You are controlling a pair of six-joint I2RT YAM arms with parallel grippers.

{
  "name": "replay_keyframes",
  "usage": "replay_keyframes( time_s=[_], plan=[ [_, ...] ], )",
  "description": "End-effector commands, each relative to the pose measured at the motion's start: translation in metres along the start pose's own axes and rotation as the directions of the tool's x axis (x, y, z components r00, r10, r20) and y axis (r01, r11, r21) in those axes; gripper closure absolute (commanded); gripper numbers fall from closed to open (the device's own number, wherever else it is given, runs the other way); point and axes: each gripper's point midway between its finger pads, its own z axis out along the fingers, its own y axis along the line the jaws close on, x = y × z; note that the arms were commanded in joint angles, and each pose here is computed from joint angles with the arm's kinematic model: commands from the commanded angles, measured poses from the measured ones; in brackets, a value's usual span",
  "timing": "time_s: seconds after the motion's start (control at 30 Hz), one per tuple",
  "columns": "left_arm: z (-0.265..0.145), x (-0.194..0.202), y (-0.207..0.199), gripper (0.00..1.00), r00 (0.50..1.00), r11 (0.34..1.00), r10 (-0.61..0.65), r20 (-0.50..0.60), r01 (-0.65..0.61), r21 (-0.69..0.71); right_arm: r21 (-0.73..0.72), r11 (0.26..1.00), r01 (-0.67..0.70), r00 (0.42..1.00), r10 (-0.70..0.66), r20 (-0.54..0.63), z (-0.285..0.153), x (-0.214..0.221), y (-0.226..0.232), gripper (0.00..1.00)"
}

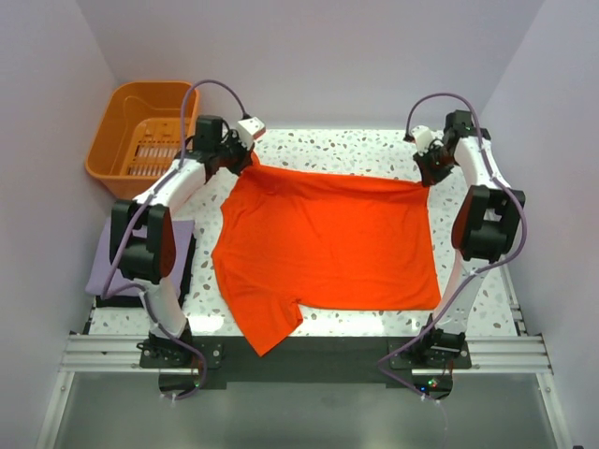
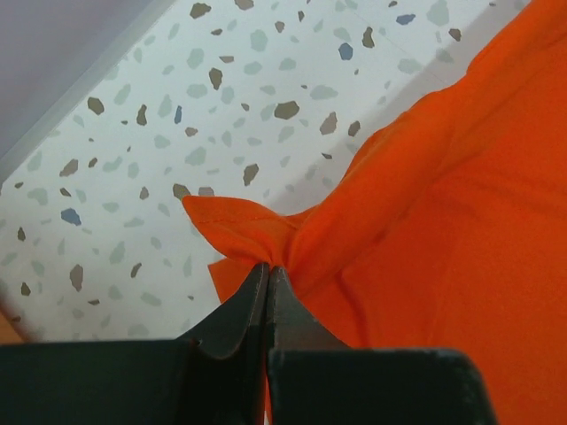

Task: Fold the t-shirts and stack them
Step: Fold the tshirt

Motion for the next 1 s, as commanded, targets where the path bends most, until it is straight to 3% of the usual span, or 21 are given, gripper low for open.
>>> replay_keyframes(
  time_s=[0.0, 0.47, 0.73, 0.97],
  plan=[
    [-0.039, -0.024, 0.0, 1.0, 0.998, 0.998, 0.034, 0.048, -0.032, -0.059, -0.014, 0.998, 0.065, 0.997, -0.065, 0.032, -0.028, -0.001, 0.01, 1.0],
    [-0.071, 0.047, -0.085, 1.0, 0.971, 0.984, -0.151, -0.185, 0.131, -0.118, -0.084, 0.991, 0.105, 0.993, -0.109, -0.041, -0.022, 0.032, 0.034, 1.0],
    [-0.073, 0.094, -0.099, 1.0, 0.911, 0.951, -0.285, -0.296, 0.23, -0.209, -0.099, 0.985, 0.143, 0.986, -0.15, -0.069, -0.017, 0.047, 0.04, 1.0],
    [-0.076, 0.087, -0.092, 1.0, 0.921, 0.957, -0.255, -0.293, 0.197, -0.214, -0.103, 0.982, 0.161, 0.983, -0.169, -0.074, -0.021, 0.049, 0.042, 1.0]
  ],
)
